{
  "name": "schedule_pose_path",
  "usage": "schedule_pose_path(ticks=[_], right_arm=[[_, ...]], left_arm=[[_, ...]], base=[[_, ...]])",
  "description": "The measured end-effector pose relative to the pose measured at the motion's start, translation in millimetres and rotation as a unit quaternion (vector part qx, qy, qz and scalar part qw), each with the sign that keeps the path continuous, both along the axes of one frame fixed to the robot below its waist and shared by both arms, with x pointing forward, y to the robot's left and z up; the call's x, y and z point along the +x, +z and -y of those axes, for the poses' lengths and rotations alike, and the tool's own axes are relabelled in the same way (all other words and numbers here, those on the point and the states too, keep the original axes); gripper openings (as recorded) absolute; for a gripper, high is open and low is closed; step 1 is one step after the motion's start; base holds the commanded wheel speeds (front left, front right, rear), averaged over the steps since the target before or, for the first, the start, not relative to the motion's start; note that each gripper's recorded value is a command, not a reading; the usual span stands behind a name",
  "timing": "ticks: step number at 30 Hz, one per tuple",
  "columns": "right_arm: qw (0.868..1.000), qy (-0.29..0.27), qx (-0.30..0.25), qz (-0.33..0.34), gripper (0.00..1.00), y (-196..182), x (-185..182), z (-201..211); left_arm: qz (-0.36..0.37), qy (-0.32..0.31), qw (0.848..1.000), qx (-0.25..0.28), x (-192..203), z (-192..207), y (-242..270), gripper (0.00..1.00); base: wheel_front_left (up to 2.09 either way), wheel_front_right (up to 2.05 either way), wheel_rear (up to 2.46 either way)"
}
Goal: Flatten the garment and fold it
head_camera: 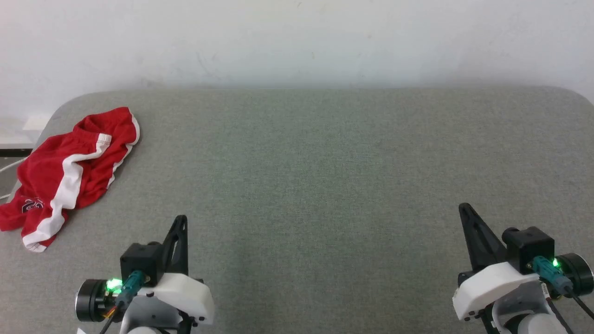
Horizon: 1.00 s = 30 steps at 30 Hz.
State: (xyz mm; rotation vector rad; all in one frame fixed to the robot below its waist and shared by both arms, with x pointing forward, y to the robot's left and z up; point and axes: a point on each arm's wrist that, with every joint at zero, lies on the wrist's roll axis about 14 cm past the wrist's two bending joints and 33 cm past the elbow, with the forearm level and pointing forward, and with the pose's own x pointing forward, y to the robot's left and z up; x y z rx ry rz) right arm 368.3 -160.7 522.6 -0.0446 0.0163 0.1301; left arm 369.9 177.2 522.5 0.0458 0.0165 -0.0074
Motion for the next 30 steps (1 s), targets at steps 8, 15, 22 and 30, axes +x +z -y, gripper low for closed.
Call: schedule_pose_path(ticks=[8,15,22,30], right_arm=[[1.0,0.0,0.0,0.0,1.0,0,0,0],[1.0,0.001,0.0,0.001,1.0,0,0,0],[1.0,0.008,0.002,0.006,1.0,1,3,-5],[0.999,0.029,0.006,0.012,1.0,3,10,-19]], left_arm=[[-0.001,-0.001,1.0,0.0,0,0,0,1.0],[-0.001,-0.003,1.0,-0.001,-1,2,-2,1.0],[-0.001,0.005,1.0,-0.004,-4,-1,-5,1.0],[0.006,0.027,1.0,-0.009,-11,-14,-3,1.0]], base=[[0.0,0.0,0.0],[0.0,0.0,0.0],[0.0,0.0,0.0],[0.0,0.0,0.0]])
